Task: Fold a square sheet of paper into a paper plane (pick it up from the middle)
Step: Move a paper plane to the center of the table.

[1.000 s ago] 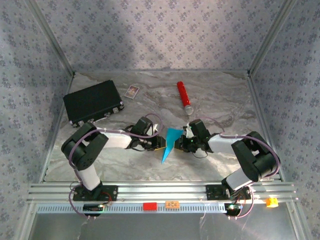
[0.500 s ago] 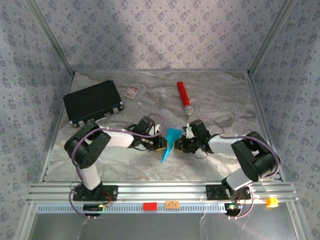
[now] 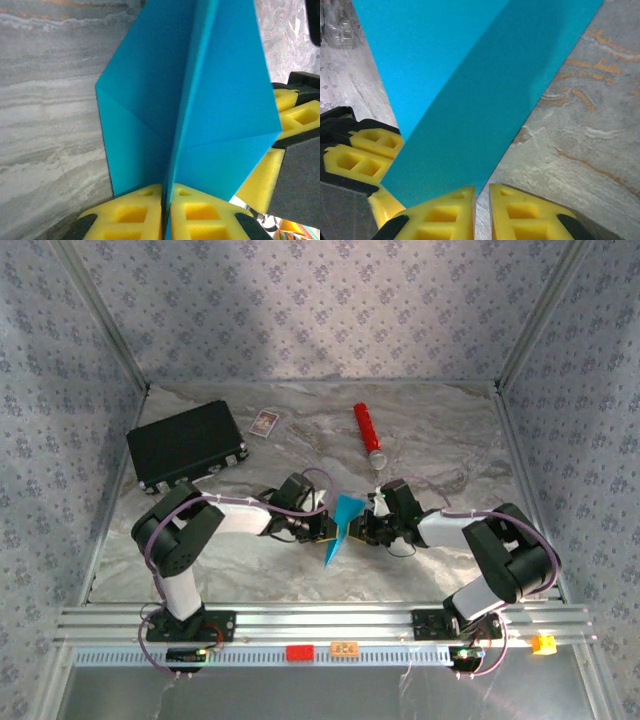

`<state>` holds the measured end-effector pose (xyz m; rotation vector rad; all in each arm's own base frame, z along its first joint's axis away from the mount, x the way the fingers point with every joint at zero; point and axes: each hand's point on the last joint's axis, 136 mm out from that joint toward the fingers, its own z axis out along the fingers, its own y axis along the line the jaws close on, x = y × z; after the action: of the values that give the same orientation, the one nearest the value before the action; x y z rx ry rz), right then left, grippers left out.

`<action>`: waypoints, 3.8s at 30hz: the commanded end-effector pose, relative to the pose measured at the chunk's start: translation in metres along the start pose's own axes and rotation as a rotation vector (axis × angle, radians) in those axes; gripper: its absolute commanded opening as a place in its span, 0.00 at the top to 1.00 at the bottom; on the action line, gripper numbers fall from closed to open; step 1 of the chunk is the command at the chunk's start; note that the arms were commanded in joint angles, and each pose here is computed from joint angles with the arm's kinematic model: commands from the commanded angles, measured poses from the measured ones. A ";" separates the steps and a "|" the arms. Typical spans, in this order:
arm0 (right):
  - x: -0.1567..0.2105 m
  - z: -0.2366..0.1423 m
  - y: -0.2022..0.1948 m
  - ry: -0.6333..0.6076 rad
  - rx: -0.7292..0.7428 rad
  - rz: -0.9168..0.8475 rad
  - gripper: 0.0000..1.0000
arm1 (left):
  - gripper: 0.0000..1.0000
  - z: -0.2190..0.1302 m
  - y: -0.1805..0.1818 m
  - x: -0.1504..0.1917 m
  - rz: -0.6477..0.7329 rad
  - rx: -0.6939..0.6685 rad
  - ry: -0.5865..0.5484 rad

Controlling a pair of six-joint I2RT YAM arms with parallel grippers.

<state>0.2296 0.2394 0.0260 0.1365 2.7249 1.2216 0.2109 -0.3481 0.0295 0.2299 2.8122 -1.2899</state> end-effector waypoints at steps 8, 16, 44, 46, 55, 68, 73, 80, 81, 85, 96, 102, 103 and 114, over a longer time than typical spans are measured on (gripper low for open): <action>-0.009 -0.016 -0.010 -0.073 0.073 0.006 0.83 | 0.96 -0.030 -0.003 -0.014 0.076 -0.210 -0.173; -0.017 -0.028 -0.013 -0.146 0.101 0.013 0.83 | 0.99 -0.061 0.010 -0.022 0.086 -0.416 -0.325; -0.026 -0.027 0.009 -0.171 0.039 -0.011 0.80 | 0.94 -0.059 0.034 -0.015 0.063 -0.602 -0.304; -0.027 -0.027 0.010 -0.174 0.034 -0.015 0.80 | 0.93 -0.059 0.035 -0.015 0.061 -0.605 -0.303; -0.027 -0.024 0.010 -0.175 0.033 -0.013 0.79 | 0.90 -0.054 0.037 -0.013 0.068 -0.609 -0.288; -0.027 -0.022 0.010 -0.169 0.030 -0.007 0.79 | 0.86 -0.051 0.036 -0.012 0.078 -0.608 -0.274; -0.027 -0.022 0.009 -0.170 0.032 -0.006 0.79 | 0.86 -0.049 0.040 -0.011 0.076 -0.629 -0.263; -0.027 -0.021 0.009 -0.168 0.033 -0.006 0.79 | 0.85 -0.048 0.042 -0.011 0.089 -0.650 -0.258; -0.026 -0.021 0.009 -0.167 0.032 -0.006 0.79 | 0.85 -0.048 0.043 -0.010 0.090 -0.653 -0.255; -0.026 -0.021 0.008 -0.166 0.034 -0.004 0.79 | 0.84 -0.047 0.045 -0.009 0.091 -0.663 -0.250; -0.026 -0.019 0.008 -0.163 0.035 -0.002 0.78 | 0.82 -0.043 0.050 -0.006 0.096 -0.678 -0.234; -0.026 -0.019 0.009 -0.160 0.033 -0.004 0.78 | 0.79 -0.042 0.059 -0.003 0.089 -0.725 -0.214; -0.027 -0.019 0.009 -0.161 0.032 -0.006 0.78 | 0.79 -0.041 0.060 -0.002 0.089 -0.736 -0.209; -0.029 -0.025 0.011 -0.182 0.040 -0.010 0.78 | 0.71 -0.033 0.064 0.001 0.099 -0.848 -0.154</action>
<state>0.2473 0.2233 0.0431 0.2161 2.6209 1.1027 0.2329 -0.2972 0.0203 0.1795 2.7968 -0.1668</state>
